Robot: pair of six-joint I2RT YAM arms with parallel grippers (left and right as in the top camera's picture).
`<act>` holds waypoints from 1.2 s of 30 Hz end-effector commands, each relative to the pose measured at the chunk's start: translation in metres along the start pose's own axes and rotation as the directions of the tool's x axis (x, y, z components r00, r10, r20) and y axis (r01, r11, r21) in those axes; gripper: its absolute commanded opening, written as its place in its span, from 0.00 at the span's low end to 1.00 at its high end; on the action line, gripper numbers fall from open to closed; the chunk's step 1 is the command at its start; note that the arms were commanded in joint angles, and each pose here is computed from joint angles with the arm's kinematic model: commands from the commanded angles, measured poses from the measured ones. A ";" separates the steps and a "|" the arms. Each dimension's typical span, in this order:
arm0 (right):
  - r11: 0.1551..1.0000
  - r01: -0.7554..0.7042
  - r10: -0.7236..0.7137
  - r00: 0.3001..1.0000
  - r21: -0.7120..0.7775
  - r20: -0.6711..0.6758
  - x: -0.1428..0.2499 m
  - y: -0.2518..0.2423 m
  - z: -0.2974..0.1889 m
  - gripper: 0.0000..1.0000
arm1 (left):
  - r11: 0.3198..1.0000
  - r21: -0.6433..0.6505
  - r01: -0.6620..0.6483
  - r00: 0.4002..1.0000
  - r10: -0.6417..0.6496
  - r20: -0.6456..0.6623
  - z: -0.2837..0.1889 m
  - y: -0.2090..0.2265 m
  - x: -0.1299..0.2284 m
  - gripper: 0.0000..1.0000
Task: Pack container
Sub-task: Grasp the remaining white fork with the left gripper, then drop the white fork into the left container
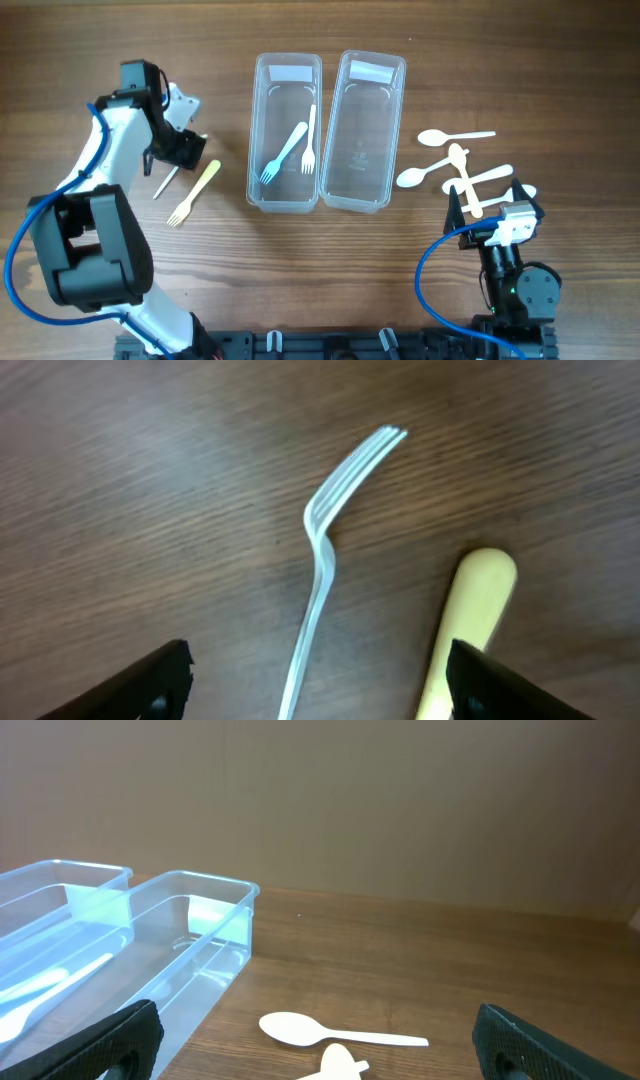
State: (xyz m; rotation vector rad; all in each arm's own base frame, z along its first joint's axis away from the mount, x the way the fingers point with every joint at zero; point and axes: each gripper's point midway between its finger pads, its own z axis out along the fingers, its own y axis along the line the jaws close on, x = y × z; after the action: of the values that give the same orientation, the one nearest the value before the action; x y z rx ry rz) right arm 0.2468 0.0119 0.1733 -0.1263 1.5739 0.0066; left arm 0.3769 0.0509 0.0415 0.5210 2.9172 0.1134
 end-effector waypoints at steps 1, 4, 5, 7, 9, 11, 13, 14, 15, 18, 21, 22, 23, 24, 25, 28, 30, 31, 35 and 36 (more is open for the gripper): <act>1.000 0.003 -0.003 1.000 0.015 0.008 -0.002 -0.002 0.000 1.00 | 0.998 0.016 -0.063 0.998 0.063 0.015 0.015 -0.005 0.010 0.82; 1.000 0.003 -0.003 1.000 0.015 0.008 -0.002 -0.002 0.000 1.00 | 0.999 0.013 -0.052 0.999 0.051 0.015 0.026 -0.002 0.014 0.86; 1.000 0.003 -0.003 1.000 0.015 0.008 -0.002 -0.002 0.000 1.00 | 0.999 0.015 -0.045 0.999 0.045 0.010 0.031 0.000 0.015 0.86; 1.000 0.003 -0.003 1.000 0.015 0.008 -0.002 -0.002 0.000 1.00 | 0.999 0.023 -0.035 0.999 0.036 -0.005 0.041 0.002 0.018 0.86; 1.000 0.003 -0.003 1.000 0.015 0.008 -0.002 -0.002 0.000 1.00 | 0.999 0.037 -0.026 1.000 0.027 -0.014 0.050 0.003 0.021 0.87; 1.000 0.003 -0.003 1.000 0.015 0.008 -0.002 -0.002 0.000 1.00 | 0.998 0.062 -0.024 0.999 0.026 -0.024 0.060 -0.001 0.023 0.87; 1.000 0.003 -0.003 1.000 0.015 0.008 -0.002 -0.002 0.000 1.00 | 0.996 0.083 -0.024 0.999 0.025 -0.021 0.063 -0.005 0.022 0.86; 1.000 0.003 -0.003 1.000 0.015 0.008 -0.002 -0.002 0.000 1.00 | 0.996 0.091 -0.024 1.000 0.025 -0.013 0.063 -0.006 0.021 0.83; 1.000 0.003 -0.003 1.000 0.015 0.008 -0.002 -0.002 0.000 1.00 | 0.996 0.090 -0.024 1.000 0.025 -0.005 0.063 -0.006 0.019 0.64; 1.000 0.003 -0.003 1.000 0.015 0.008 -0.002 -0.002 0.000 1.00 | 0.997 0.075 -0.025 1.000 0.025 0.010 0.061 -0.002 0.014 0.05; 1.000 0.003 -0.003 1.000 0.015 0.008 -0.002 -0.002 0.000 1.00 | 0.999 0.038 -0.025 0.999 0.023 0.042 0.049 0.007 0.002 0.04; 1.000 0.003 -0.003 1.000 0.015 0.008 -0.002 -0.002 0.000 1.00 | 1.000 0.018 -0.024 0.998 0.023 0.061 0.042 0.013 -0.005 0.04; 1.000 0.003 -0.003 1.000 0.015 0.008 -0.002 -0.002 0.000 1.00 | 1.000 -0.003 -0.024 0.996 0.024 0.084 0.033 0.019 -0.013 0.04; 1.000 0.003 -0.003 1.000 0.015 0.008 -0.002 -0.002 0.000 1.00 | 0.999 -0.027 -0.022 0.992 0.026 0.120 0.020 0.026 -0.024 0.04; 1.000 0.003 -0.003 1.000 0.015 0.008 -0.002 -0.002 0.000 1.00 | 0.999 -0.050 -0.020 0.987 0.028 0.156 0.005 0.033 -0.036 0.04; 1.000 0.003 -0.003 1.000 0.015 0.008 -0.002 -0.002 0.000 1.00 | 0.988 -0.106 0.117 0.926 -0.070 0.371 -0.086 0.055 -0.092 0.04; 1.000 0.003 -0.003 1.000 0.015 0.008 -0.002 -0.002 0.000 1.00 | 0.967 0.029 0.251 0.808 -0.226 0.545 -0.155 0.037 -0.131 0.04; 1.000 0.003 -0.003 1.000 0.015 0.008 -0.002 -0.002 0.000 1.00 | 0.963 0.091 0.253 0.777 -0.258 0.574 -0.170 0.022 -0.141 0.04; 1.000 0.003 -0.003 1.000 0.015 0.008 -0.002 -0.002 0.000 1.00 | 0.945 0.245 0.217 0.776 -0.319 0.544 -0.180 -0.044 -0.154 0.04; 1.000 0.003 -0.003 1.000 0.015 0.008 -0.002 -0.002 0.000 1.00 | 0.943 0.261 0.206 0.794 -0.317 0.518 -0.174 -0.059 -0.154 0.04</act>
State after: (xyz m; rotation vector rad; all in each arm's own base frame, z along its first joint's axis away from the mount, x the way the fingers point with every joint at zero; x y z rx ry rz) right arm 0.2468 0.0119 0.1733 -0.1263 1.5739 0.0066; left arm 0.4787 -0.0070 0.2515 0.2009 2.3019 -0.0681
